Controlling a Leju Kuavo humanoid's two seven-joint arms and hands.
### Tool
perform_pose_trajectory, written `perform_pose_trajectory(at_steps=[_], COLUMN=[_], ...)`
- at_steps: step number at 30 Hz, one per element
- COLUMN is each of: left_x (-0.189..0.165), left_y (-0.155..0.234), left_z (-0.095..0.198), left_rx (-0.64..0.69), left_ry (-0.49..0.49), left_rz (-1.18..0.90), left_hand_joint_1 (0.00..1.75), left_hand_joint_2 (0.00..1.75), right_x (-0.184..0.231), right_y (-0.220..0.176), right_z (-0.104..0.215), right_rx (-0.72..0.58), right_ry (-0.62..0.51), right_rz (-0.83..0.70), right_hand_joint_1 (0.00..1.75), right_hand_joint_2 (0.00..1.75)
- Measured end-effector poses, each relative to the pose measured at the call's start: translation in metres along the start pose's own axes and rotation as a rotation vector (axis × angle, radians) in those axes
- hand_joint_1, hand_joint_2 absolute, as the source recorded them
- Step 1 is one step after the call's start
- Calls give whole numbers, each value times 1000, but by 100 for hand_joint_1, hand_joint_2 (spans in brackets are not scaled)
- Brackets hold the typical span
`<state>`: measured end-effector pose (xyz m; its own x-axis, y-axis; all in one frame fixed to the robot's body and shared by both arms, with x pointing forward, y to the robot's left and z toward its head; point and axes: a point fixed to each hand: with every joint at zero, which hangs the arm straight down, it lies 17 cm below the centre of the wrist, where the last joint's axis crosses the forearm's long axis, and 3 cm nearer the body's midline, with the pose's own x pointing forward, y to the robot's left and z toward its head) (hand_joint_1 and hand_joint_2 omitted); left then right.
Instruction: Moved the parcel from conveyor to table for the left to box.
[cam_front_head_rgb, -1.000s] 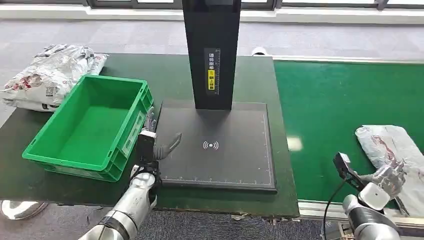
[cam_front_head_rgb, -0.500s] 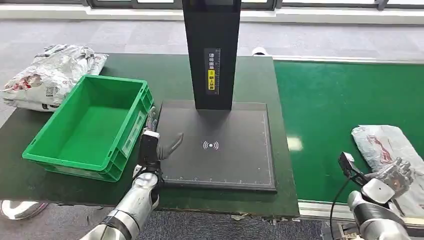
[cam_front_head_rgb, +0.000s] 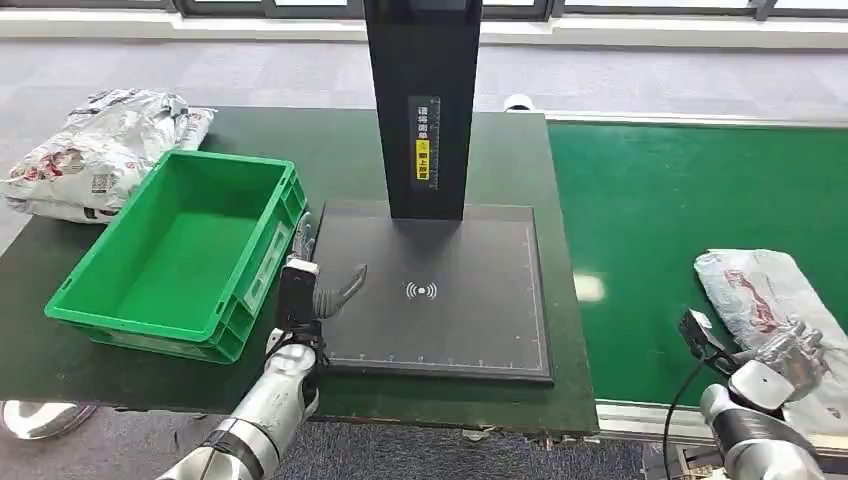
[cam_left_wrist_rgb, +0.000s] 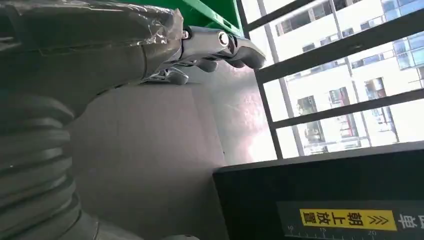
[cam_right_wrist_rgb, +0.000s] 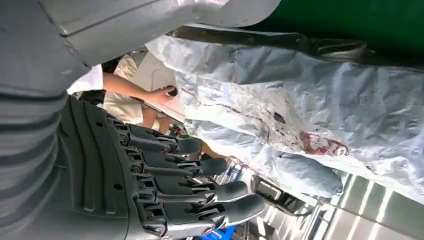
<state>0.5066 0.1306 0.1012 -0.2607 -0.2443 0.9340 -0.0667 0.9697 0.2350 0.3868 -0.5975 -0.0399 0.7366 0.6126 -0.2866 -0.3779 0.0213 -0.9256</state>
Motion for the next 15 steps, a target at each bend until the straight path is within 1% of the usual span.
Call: perform_pose_trajectory(at_steps=[9,13,14,15], left_x=[1,0,-1,-1], left_y=[2,4,4,4], left_z=[-2,-2,-2,-2], left_rx=[9,10,9,7], left_ry=[0,4,5,5], left_rz=[7,19,20,22], left_hand_joint_1=[0,0,0,0], left_hand_joint_2=[175,175,175,175], right_x=[-13,-21,-22,-23], right_y=[23,39,43,46], right_z=[8,13,15,16], right_rx=[63,139,161,179], right_ry=[45,75,80,82], right_rz=[99,149,158,163], right_hand_joint_1=[0,0,26,175], right_hand_joint_2=[175,175,175,175])
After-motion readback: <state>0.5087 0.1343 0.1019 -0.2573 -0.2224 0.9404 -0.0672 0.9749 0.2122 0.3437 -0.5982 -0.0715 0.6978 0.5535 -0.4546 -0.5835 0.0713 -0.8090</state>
